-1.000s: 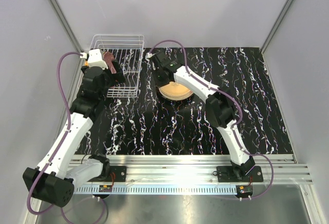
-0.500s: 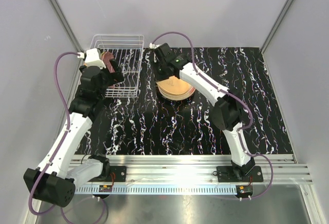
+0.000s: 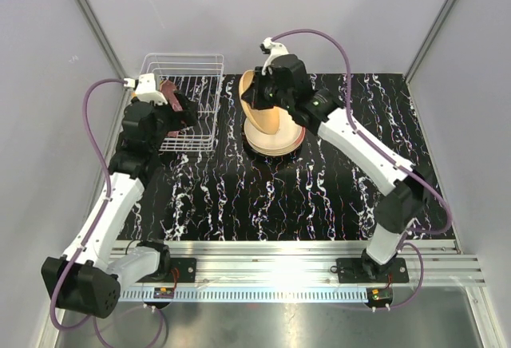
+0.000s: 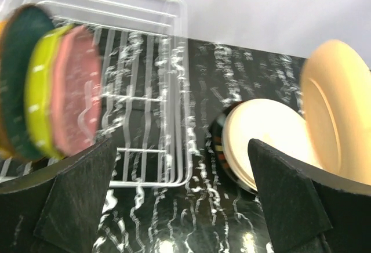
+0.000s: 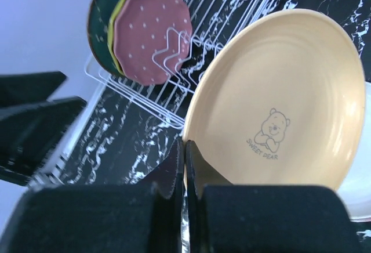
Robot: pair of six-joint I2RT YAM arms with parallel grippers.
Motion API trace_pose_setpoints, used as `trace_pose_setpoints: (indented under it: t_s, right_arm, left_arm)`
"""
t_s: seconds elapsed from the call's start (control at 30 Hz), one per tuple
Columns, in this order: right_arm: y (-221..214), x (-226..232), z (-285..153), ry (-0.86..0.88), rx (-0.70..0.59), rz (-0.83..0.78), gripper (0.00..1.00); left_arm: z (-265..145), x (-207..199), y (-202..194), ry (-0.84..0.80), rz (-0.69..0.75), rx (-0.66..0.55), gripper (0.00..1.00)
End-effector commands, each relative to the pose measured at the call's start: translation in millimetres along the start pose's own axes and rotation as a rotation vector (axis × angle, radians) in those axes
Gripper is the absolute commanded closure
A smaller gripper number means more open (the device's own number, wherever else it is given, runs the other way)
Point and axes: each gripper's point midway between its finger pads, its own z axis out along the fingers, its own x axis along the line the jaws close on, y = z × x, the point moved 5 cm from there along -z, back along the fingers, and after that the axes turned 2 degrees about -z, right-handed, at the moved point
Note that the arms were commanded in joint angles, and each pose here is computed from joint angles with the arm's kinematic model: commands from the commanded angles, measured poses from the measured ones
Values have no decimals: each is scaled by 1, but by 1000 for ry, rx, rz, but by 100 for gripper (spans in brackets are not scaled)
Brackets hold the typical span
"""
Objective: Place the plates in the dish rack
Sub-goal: Grab a plate with the right arm, then pass the plate from the right arm to the left
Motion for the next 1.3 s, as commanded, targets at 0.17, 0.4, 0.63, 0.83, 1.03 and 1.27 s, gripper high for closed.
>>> trace_pose_setpoints:
  t_s: [0.17, 0.4, 0.63, 0.83, 1.03, 1.27]
  right_arm:
    - [61, 8, -54, -36, -403, 251, 100]
    - [67, -1, -94, -65, -546, 444, 100]
    - [50, -8, -118, -46, -577, 588, 100]
    - [48, -14, -136, -20, -652, 694, 100]
    - [48, -6, -141, 42, -637, 727, 100]
    - [41, -6, -154, 63, -626, 786, 100]
  left_arm:
    - [-11, -66, -6, -417, 153, -119, 1]
    - [-51, -109, -39, -610, 320, -365, 1]
    - [-57, -137, -58, -783, 229, -354, 1]
    - [-66, -168, -54, -940, 165, -355, 1]
    - [-65, -206, -60, -1023, 172, -304, 1]
    - [-36, -224, -58, -824, 199, -275, 1]
